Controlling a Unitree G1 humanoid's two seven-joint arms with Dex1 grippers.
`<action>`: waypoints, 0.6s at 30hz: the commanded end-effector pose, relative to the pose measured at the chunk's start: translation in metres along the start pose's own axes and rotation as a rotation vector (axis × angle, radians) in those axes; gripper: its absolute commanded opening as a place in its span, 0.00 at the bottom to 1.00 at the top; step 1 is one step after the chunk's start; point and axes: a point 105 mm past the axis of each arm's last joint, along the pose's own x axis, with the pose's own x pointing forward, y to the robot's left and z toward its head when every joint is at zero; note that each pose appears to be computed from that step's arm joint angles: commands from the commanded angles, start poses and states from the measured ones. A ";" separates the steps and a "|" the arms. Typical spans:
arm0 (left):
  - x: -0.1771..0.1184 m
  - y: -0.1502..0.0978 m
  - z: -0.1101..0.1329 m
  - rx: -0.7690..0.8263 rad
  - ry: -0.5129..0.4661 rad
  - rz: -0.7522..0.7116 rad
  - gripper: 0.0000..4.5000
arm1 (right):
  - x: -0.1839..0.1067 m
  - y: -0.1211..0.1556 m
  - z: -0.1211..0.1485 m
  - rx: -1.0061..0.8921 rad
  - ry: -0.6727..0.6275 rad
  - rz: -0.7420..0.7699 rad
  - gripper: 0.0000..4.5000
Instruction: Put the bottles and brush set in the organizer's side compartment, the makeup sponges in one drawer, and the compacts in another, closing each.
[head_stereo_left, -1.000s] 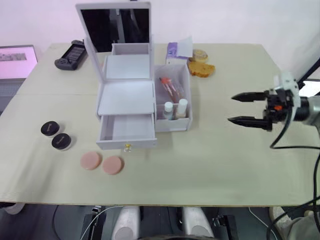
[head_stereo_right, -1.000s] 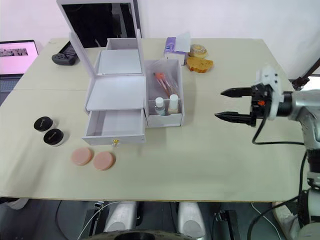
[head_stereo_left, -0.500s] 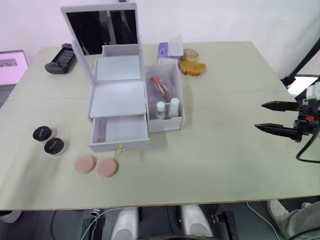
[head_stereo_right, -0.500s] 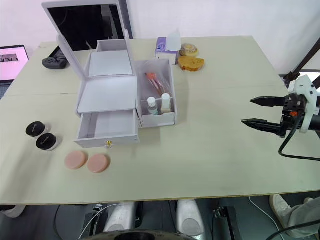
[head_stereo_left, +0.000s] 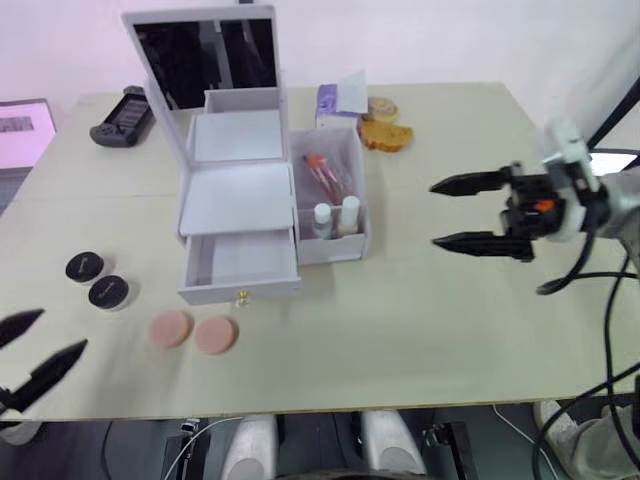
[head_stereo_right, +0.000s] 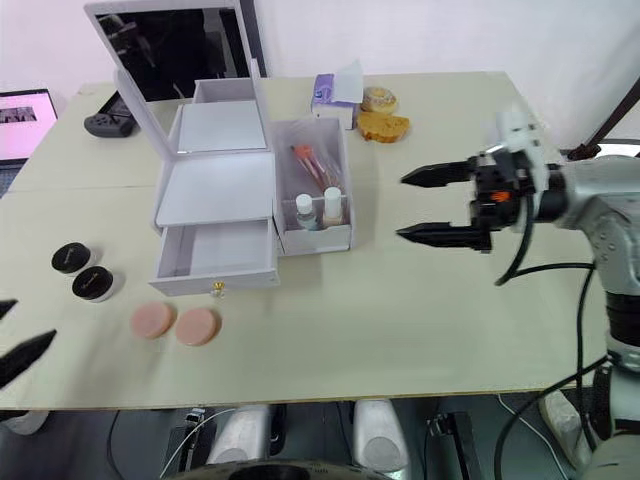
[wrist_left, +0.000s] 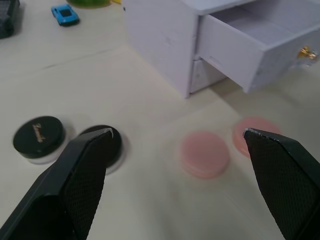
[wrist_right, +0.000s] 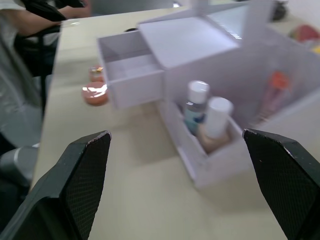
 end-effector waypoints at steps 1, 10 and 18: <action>0.005 -0.034 -0.004 0.009 0.010 -0.048 0.98 | 0.015 0.010 0.021 -0.063 -0.018 0.074 1.00; 0.035 -0.101 -0.032 -0.016 0.016 -0.079 0.98 | 0.031 0.010 0.031 -0.093 0.007 0.116 1.00; 0.059 -0.112 -0.053 -0.023 0.014 0.008 0.98 | 0.035 0.011 0.032 -0.120 0.027 0.131 1.00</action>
